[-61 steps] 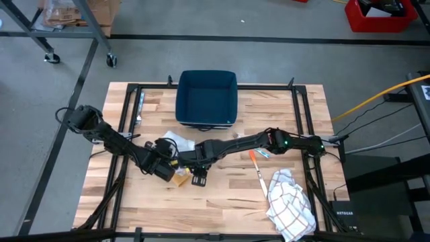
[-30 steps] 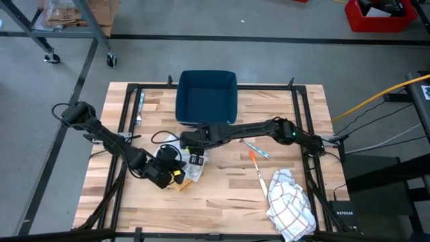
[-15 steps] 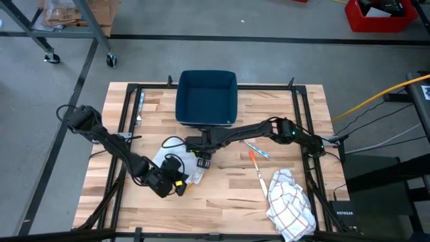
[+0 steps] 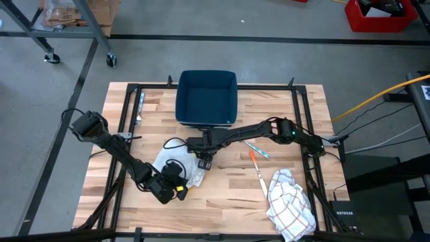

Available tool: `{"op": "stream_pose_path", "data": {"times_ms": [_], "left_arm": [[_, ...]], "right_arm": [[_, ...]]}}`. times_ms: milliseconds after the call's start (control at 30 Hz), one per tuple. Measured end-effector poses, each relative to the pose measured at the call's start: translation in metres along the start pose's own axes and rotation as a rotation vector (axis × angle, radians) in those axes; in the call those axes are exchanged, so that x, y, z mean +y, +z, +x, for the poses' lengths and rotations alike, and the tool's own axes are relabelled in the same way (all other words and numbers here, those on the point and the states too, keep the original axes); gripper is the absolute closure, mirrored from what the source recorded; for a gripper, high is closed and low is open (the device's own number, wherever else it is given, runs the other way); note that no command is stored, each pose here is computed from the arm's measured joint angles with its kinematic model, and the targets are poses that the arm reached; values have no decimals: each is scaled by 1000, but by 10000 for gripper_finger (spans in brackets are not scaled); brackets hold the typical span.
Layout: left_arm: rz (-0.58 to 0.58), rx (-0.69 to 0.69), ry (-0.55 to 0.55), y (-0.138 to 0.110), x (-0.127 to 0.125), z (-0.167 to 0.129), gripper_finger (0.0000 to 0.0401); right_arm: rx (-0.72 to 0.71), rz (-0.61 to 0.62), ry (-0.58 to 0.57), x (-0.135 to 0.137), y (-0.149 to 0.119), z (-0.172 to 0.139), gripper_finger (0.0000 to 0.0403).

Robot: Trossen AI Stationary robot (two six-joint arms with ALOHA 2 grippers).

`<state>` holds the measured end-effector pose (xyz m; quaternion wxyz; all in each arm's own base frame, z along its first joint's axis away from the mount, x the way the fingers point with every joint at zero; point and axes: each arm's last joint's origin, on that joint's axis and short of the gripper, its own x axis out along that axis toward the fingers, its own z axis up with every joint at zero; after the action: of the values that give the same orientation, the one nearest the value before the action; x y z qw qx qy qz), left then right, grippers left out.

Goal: Fold towel
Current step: Stack the folded top white patterned towel on top of the yellow towel

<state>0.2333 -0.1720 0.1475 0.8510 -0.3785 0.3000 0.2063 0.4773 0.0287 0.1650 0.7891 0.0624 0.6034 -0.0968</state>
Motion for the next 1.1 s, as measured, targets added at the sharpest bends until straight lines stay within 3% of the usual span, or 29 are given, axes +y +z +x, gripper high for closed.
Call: {"op": "stream_pose_path", "data": {"times_ms": [267,533,767,933,1100], "left_arm": [[77,-43,-75,13,-15,-26,396],[182,-120,-101,25,-20,-39,396],[198,-143,-82,30,-19,-36,396],[194,-149,-77,32,-19,-35,396],[186,-140,-93,30,-20,-36,396]], "right_arm": [[-86,-44,3,2,18,-30,249],[-169,-83,-125,-4,34,-93,249],[-229,-67,-182,-12,26,-134,249],[-235,-65,-159,-12,26,-137,249],[-215,-75,-69,-6,30,-121,249]]}}
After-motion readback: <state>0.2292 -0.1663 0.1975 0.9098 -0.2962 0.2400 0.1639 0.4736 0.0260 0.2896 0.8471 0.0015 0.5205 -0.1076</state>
